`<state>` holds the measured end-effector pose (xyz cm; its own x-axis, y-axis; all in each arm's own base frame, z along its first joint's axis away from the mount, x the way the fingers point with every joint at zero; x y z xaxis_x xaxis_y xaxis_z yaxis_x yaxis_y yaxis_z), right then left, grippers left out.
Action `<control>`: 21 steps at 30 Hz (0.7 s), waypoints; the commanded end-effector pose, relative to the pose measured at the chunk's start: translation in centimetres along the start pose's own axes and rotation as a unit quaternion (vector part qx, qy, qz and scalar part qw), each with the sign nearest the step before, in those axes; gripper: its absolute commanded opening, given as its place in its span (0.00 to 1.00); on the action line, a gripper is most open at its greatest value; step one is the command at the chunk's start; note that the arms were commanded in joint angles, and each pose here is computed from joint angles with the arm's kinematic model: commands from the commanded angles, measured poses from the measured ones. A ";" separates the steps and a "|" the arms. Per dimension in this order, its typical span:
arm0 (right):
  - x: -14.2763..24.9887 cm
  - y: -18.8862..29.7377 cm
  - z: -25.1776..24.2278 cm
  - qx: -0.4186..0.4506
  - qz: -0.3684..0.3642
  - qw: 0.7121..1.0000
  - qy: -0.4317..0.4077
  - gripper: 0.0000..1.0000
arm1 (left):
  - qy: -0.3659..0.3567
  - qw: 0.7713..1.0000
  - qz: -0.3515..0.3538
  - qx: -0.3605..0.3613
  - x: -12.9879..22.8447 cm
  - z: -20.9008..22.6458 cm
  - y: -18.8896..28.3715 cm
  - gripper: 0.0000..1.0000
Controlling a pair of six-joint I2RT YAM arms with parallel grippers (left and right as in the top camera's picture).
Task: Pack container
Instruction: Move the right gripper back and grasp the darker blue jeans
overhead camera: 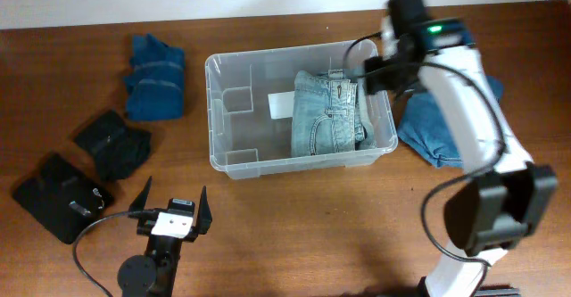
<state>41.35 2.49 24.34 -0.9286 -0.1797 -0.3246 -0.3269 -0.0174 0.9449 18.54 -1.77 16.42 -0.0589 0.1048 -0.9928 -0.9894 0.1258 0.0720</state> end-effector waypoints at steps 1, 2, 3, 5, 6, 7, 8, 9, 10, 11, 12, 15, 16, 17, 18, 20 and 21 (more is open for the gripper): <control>0.8 3.9 -5.8 -0.008 -0.045 0.996 -0.075 0.78 | 0.008 1.000 0.000 -0.005 0.2 0.1 0.0 0.99; 1.4 3.9 -7.3 -0.017 -0.044 0.994 -0.102 0.79 | 0.008 1.000 0.000 -0.005 0.2 0.1 0.0 0.99; 2.0 3.7 -8.9 -0.025 -0.042 0.991 -0.127 0.79 | 0.008 1.000 0.000 -0.005 0.2 0.1 0.0 0.99; 3.8 3.5 -12.6 -0.031 -0.039 0.982 -0.180 0.79 | 0.008 1.000 0.000 -0.005 0.2 0.1 0.0 0.99; 4.5 3.3 -13.8 -0.030 -0.037 0.979 -0.197 0.79 | 0.007 1.000 0.000 -0.005 0.2 0.1 0.0 0.99; 5.4 3.0 -15.3 -0.030 -0.033 0.976 -0.211 0.79 | 0.007 1.000 0.000 -0.005 0.2 0.1 0.0 0.99; 6.2 2.8 -16.4 -0.033 -0.032 0.974 -0.220 0.79 | 0.008 1.000 0.000 -0.005 0.2 0.1 0.0 0.99; 7.5 1.9 -18.0 -0.051 -0.032 0.971 -0.230 0.79 | 0.008 1.000 0.000 -0.005 0.2 0.1 0.0 0.99; 8.0 1.3 -18.5 -0.061 -0.032 0.971 -0.231 0.79 | 0.008 1.000 0.000 -0.005 0.2 0.1 0.0 0.99; 8.7 0.7 -19.1 -0.070 -0.032 0.969 -0.234 0.79 | 0.008 1.000 0.000 -0.005 0.2 0.1 0.0 0.99; 9.3 0.0 -19.6 -0.080 -0.033 0.968 -0.235 0.79 | 0.008 1.000 0.000 -0.005 0.2 0.1 0.0 1.00; 11.1 -1.9 -20.9 -0.102 -0.044 0.961 -0.254 0.81 | 0.008 1.000 0.000 -0.005 0.2 0.1 0.0 0.99; 11.7 -2.5 -21.3 -0.109 -0.052 0.958 -0.260 0.81 | 0.008 1.000 0.000 -0.005 0.2 0.1 0.0 0.99; 12.2 -3.2 -21.6 -0.120 -0.065 0.956 -0.260 0.81 | 0.008 1.000 0.000 -0.005 0.2 0.1 0.0 0.99; 13.4 -4.6 -22.0 -0.136 -0.084 0.952 -0.260 0.80 | 0.008 1.000 0.000 -0.005 0.2 0.1 0.0 1.00; 14.4 -5.9 -22.0 -0.147 -0.094 0.949 -0.263 0.81 | 0.007 1.000 0.000 -0.005 0.2 0.1 0.0 0.99; 15.1 -6.7 -22.0 -0.151 -0.097 0.947 -0.268 0.80 | 0.008 1.000 0.000 -0.005 0.2 0.1 0.0 0.99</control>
<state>34.45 -22.29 16.41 -0.8443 0.3747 -0.3831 -0.4745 -0.1908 0.8593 18.54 -1.77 16.42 -0.0589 0.1048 -0.9928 -0.9894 0.1258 0.0720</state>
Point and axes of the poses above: each gripper's point midway between its finger pads, its own y axis back along the fingers, its own z axis along the line the jaws close on, x = y × z, the point moved 6 cm from there along y, back along the fingers, and after that the axes turned 14 degrees about y, right-handed, at the moved point
